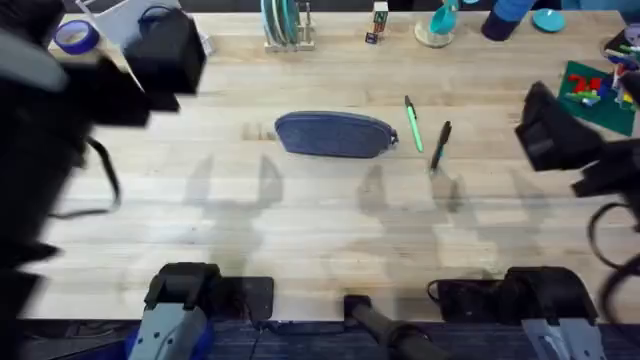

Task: Unzip the bag, pick up the pens from the table one at a time and place them inside, then zip the bag closed.

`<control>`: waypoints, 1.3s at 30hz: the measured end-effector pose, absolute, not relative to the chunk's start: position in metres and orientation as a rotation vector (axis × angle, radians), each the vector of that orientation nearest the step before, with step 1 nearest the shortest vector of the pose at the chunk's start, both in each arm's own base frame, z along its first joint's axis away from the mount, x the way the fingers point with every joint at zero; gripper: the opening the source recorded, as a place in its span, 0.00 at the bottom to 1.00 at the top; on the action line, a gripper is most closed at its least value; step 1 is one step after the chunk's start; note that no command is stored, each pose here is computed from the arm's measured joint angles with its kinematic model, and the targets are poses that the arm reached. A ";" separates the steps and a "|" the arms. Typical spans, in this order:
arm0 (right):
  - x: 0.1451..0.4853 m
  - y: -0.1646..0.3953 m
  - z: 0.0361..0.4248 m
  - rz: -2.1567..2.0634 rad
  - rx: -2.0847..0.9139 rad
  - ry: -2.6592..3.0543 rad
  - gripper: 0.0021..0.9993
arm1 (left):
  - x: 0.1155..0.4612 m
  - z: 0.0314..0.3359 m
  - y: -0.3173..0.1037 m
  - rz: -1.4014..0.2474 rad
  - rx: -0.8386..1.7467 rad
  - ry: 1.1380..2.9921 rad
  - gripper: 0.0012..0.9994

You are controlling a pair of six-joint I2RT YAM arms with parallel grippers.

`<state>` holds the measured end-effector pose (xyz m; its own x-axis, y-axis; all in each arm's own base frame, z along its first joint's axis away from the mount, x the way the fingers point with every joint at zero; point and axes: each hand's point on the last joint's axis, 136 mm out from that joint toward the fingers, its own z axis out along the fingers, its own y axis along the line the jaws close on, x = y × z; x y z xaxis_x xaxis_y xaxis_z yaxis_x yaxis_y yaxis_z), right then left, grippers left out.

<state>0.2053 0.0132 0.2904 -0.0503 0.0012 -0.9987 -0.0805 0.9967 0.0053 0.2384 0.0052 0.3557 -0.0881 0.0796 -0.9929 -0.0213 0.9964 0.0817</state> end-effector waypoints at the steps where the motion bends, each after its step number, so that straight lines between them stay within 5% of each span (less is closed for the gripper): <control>1: 0.205 0.012 0.295 0.064 -0.057 1.642 1.00 | 0.240 0.362 0.005 0.084 0.046 1.684 0.99; 21: 0.250 0.010 0.326 0.013 -0.167 2.127 1.00 | 0.250 0.411 -0.008 0.003 0.112 2.030 0.99; 39: 0.262 0.009 0.333 0.029 -0.200 2.357 1.00 | 0.281 0.368 -0.009 -0.019 0.120 2.253 0.99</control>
<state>0.2622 0.0095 0.3326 -0.7017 -0.1354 -0.6994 -0.1528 0.9875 -0.0379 0.2808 -0.0088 0.3683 -0.6287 0.0800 -0.7735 0.0930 0.9953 0.0273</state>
